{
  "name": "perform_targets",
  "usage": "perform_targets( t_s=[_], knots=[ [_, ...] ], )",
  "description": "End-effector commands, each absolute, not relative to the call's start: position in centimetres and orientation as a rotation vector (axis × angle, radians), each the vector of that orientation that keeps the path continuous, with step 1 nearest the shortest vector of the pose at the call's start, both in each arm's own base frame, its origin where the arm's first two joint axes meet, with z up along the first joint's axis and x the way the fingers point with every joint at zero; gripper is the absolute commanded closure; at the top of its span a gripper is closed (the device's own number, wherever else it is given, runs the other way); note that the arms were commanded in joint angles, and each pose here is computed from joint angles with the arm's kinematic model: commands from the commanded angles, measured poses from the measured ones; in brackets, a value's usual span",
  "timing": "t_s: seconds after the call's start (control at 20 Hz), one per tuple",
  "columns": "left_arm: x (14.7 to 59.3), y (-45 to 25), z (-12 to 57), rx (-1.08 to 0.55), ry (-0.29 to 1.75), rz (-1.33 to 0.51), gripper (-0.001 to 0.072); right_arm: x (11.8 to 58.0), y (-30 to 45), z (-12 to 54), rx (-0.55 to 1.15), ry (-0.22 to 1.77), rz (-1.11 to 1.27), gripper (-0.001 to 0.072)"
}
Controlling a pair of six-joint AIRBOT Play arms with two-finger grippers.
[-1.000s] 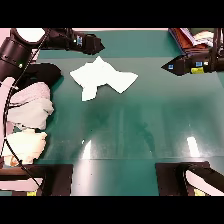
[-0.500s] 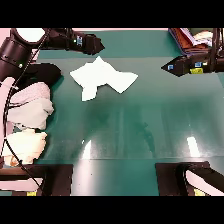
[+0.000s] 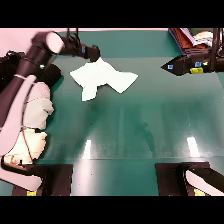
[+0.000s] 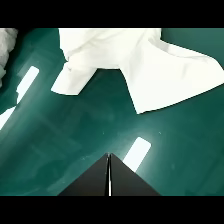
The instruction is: Fold the shirts.
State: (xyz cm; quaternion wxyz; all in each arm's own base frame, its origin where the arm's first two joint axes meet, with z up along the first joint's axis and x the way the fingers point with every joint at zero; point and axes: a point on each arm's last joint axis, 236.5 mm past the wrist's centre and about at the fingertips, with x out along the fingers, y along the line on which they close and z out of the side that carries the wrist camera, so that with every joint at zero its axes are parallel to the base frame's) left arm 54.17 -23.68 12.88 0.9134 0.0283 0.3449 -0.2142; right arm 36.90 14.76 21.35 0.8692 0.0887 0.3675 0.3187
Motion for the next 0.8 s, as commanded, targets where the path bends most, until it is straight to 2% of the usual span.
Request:
perform_targets(
  t_s=[0.0, 0.15, 0.3, 0.35, 0.4, 0.45, 0.55, 0.65, 0.75],
  knots=[
    [57.0, -20.7, 4.1, 0.142, 0.830, -0.317, 0.0146, 36.8, 14.8, 21.3, 0.186, 0.772, 0.669, 0.0699],
    [57.9, -20.2, -1.7, 0.151, 0.900, -0.301, 0.0147, 36.5, 14.9, 21.1, 0.184, 0.786, 0.676, 0.0699],
    [58.3, -20.3, -3.0, 0.158, 0.901, -0.301, 0.0150, 36.5, 14.9, 21.1, 0.184, 0.785, 0.676, 0.0699],
    [58.6, -20.4, -2.2, 0.155, 0.886, -0.302, 0.0260, 36.6, 14.9, 21.1, 0.185, 0.784, 0.675, 0.0699],
    [59.0, -20.5, -1.0, 0.153, 0.865, -0.302, 0.0492, 36.5, 14.9, 21.1, 0.185, 0.785, 0.676, 0.0699],
    [59.3, -20.5, 0.8, 0.159, 0.841, -0.302, 0.0678, 36.3, 15.1, 21.2, 0.188, 0.790, 0.687, 0.0699],
    [60.0, -20.4, 6.4, 0.181, 0.764, -0.306, 0.0685, 36.3, 15.4, 22.7, 0.208, 0.739, 0.693, 0.0699],
    [60.0, -20.2, 15.6, 0.176, 0.607, -0.308, 0.0686, 36.6, 15.3, 25.4, 0.209, 0.644, 0.679, 0.0699],
    [57.6, -19.7, 26.6, 0.142, 0.387, -0.318, 0.0686, 36.1, 15.1, 29.2, 0.181, 0.544, 0.676, 0.0699]
  ],
)
